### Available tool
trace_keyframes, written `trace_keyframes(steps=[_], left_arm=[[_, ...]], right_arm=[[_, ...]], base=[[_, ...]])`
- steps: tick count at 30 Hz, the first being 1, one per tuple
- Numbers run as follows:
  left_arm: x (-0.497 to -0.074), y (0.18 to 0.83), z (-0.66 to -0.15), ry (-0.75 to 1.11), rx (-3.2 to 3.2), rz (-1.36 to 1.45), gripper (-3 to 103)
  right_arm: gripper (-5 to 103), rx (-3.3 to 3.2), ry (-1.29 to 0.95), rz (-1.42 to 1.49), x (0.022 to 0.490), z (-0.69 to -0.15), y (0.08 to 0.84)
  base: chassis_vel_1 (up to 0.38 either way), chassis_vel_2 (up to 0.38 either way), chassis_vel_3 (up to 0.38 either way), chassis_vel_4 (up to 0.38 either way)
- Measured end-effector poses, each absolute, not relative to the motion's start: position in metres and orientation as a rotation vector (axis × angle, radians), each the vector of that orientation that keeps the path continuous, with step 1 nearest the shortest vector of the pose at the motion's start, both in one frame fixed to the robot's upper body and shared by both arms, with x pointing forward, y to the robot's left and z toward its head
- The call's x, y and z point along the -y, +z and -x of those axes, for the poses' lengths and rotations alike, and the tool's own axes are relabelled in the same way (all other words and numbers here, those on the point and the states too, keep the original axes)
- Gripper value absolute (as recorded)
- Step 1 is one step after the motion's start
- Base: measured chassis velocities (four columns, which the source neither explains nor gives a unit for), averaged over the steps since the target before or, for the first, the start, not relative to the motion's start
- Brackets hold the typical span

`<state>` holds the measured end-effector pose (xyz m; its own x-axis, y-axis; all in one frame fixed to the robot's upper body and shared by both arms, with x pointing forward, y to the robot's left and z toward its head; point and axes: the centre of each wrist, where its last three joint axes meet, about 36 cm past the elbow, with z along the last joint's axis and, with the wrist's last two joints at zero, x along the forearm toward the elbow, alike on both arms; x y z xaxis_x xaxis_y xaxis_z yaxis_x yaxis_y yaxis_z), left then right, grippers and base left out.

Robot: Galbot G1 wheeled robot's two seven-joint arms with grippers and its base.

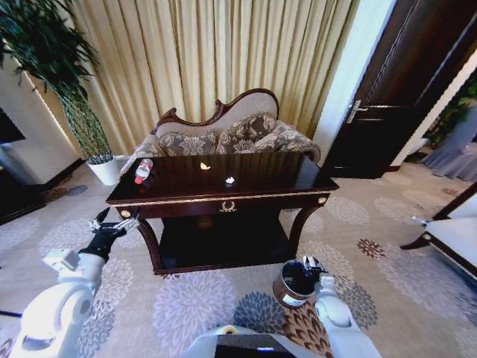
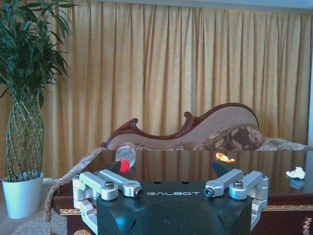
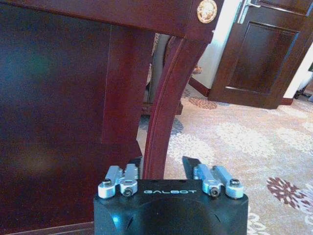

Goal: Move to the front of the table and place the trash on the table into the trash bin.

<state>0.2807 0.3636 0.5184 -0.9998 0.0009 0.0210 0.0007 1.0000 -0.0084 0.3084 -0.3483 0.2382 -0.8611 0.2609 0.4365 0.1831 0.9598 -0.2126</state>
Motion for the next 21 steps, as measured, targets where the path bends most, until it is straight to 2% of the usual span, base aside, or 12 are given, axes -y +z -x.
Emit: trace_keyframes(steps=[1, 2, 4, 5, 7, 8, 10, 11, 13, 14, 17, 21], left_arm=[[-0.363, 0.519, -0.280, 0.012, 3.122, 0.001, 100], [-0.363, 0.519, -0.280, 0.012, 3.122, 0.001, 100], [-0.364, 0.520, -0.280, 0.006, 3.122, 0.001, 100], [-0.364, 0.520, -0.280, 0.006, 3.122, 0.001, 100], [-0.364, 0.520, -0.281, 0.001, 3.122, -0.003, 100], [-0.364, 0.520, -0.281, 0.001, 3.122, -0.003, 100], [-0.364, 0.521, -0.281, 0.001, 3.123, -0.020, 100], [-0.364, 0.521, -0.281, 0.001, 3.123, -0.020, 100], [-0.364, 0.522, -0.281, -0.004, 3.124, -0.033, 100], [-0.364, 0.522, -0.281, -0.004, 3.124, -0.033, 100], [-0.363, 0.521, -0.280, -0.019, 3.127, -0.034, 100], [-0.362, 0.522, -0.280, -0.022, 3.134, -0.030, 100]], right_arm=[[52, 2.638, 0.227, 0.323, 0.349, -0.309, 0.238], [52, 2.638, 0.227, 0.323, 0.349, -0.309, 0.238], [63, 2.651, 0.227, 0.338, 0.349, -0.310, 0.238], [63, 2.651, 0.227, 0.338, 0.349, -0.310, 0.238], [74, 2.696, 0.206, 0.351, 0.346, -0.315, 0.251], [74, 2.696, 0.206, 0.351, 0.346, -0.315, 0.251], [85, 2.789, 0.133, 0.309, 0.338, -0.324, 0.295], [85, 2.789, 0.133, 0.309, 0.338, -0.324, 0.295], [95, 2.893, 0.018, 0.174, 0.320, -0.330, 0.367], [95, 2.893, 0.018, 0.174, 0.320, -0.330, 0.367], [100, 2.967, -0.089, 0.014, 0.298, -0.330, 0.437], [100, 3.014, -0.073, -0.045, 0.290, -0.329, 0.471]], base=[[0.000, 0.000, 0.000, 0.000], [0.000, 0.000, 0.000, 0.000], [0.000, 0.000, 0.000, 0.000], [0.000, 0.000, 0.000, 0.000], [0.000, 0.000, 0.000, 0.000], [0.000, 0.000, 0.000, 0.000], [0.000, 0.000, 0.000, 0.000], [0.000, 0.000, 0.000, 0.000], [0.000, 0.000, 0.000, 0.000], [0.000, 0.000, 0.000, 0.000], [0.000, 0.000, 0.000, 0.000], [0.000, 0.000, 0.000, 0.000]])
